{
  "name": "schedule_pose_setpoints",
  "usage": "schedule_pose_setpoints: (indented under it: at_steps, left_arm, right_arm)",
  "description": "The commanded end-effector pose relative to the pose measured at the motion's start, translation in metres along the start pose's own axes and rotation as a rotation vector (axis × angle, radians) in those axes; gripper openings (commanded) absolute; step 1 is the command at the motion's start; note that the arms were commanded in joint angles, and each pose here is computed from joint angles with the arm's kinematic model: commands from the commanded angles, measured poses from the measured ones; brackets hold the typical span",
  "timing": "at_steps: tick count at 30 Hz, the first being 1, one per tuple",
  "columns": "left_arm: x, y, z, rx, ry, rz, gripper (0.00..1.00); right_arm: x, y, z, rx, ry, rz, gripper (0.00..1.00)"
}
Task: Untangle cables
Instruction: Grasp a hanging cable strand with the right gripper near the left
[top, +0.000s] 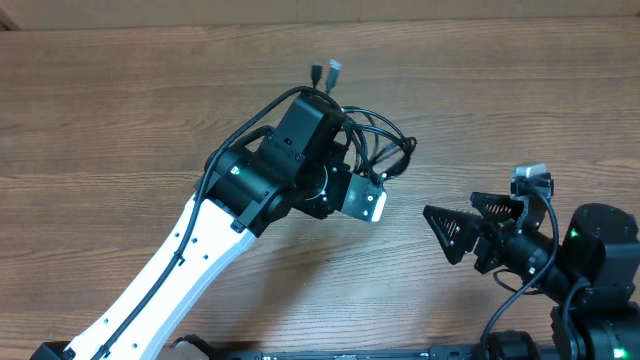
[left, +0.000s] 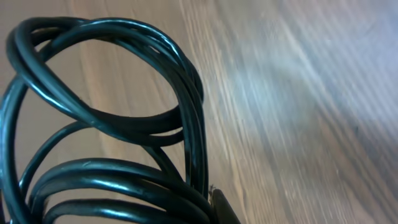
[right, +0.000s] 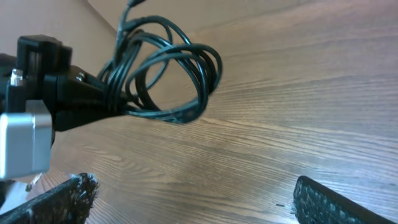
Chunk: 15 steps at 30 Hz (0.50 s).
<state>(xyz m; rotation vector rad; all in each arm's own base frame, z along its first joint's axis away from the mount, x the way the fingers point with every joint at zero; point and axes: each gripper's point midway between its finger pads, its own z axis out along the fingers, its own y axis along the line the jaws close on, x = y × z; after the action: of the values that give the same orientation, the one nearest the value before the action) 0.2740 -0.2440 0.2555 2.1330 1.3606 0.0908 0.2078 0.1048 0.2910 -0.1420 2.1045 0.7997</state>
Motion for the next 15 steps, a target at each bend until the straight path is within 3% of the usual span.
schedule_pose_setpoints:
  at_steps: [1,6,15]
  left_arm:
    - [-0.055,-0.01,-0.023,-0.021,-0.311,0.49,0.04]
    - [-0.08,-0.02,-0.034,-0.025,-0.48,0.557,0.04]
    - [-0.079,-0.024,-0.034,-0.009,-0.486,0.561,0.04]
  right_arm:
    - [-0.016,0.006,-0.005,0.003,-0.021,-0.036,1.0]
    - [-0.026,-0.001,0.008,0.013,0.023,-0.007,1.0]
    - [-0.04,0.001,0.018,-0.007,0.061,-0.042,1.0]
